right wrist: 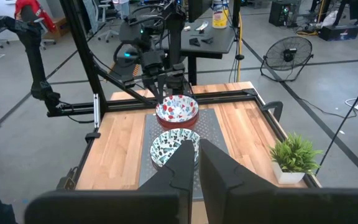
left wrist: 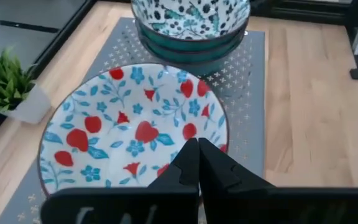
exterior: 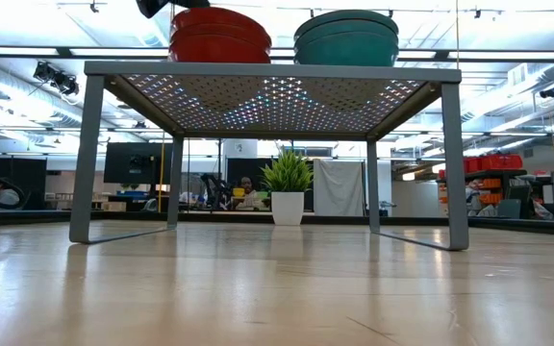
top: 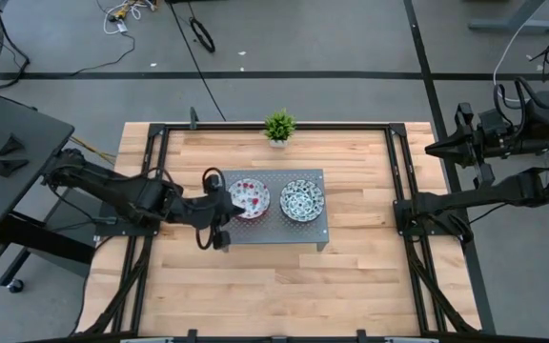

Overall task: Pick & Place Mini bowls
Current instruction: Stack the red patterned bowl on the other red patterned bowls on the shelf

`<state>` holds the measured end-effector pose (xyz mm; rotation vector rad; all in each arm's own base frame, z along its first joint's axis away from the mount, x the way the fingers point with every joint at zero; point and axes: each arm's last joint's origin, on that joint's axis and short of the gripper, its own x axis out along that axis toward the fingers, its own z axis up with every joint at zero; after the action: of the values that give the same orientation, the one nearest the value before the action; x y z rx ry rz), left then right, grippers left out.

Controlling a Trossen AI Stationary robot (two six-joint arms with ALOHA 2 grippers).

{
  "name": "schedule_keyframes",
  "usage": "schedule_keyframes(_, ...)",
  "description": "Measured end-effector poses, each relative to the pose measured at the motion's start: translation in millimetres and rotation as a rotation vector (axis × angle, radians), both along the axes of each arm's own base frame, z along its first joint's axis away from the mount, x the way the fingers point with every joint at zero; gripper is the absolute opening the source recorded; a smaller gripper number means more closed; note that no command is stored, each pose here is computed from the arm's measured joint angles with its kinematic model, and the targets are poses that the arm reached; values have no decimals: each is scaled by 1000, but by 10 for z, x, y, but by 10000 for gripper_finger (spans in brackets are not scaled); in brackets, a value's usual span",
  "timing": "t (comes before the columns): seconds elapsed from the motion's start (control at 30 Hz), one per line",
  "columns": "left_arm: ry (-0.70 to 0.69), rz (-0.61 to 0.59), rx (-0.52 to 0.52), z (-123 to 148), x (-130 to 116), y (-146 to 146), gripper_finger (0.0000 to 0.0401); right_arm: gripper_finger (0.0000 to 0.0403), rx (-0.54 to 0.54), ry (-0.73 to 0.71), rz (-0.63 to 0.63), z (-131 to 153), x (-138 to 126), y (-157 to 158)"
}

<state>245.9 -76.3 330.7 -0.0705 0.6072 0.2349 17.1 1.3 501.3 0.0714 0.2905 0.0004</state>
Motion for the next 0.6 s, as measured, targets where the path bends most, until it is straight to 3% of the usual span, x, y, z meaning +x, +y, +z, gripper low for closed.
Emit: schedule_keyframes(0.6,53,0,6,-41,-39,-4,0,29,0,0,0,0,0,0)
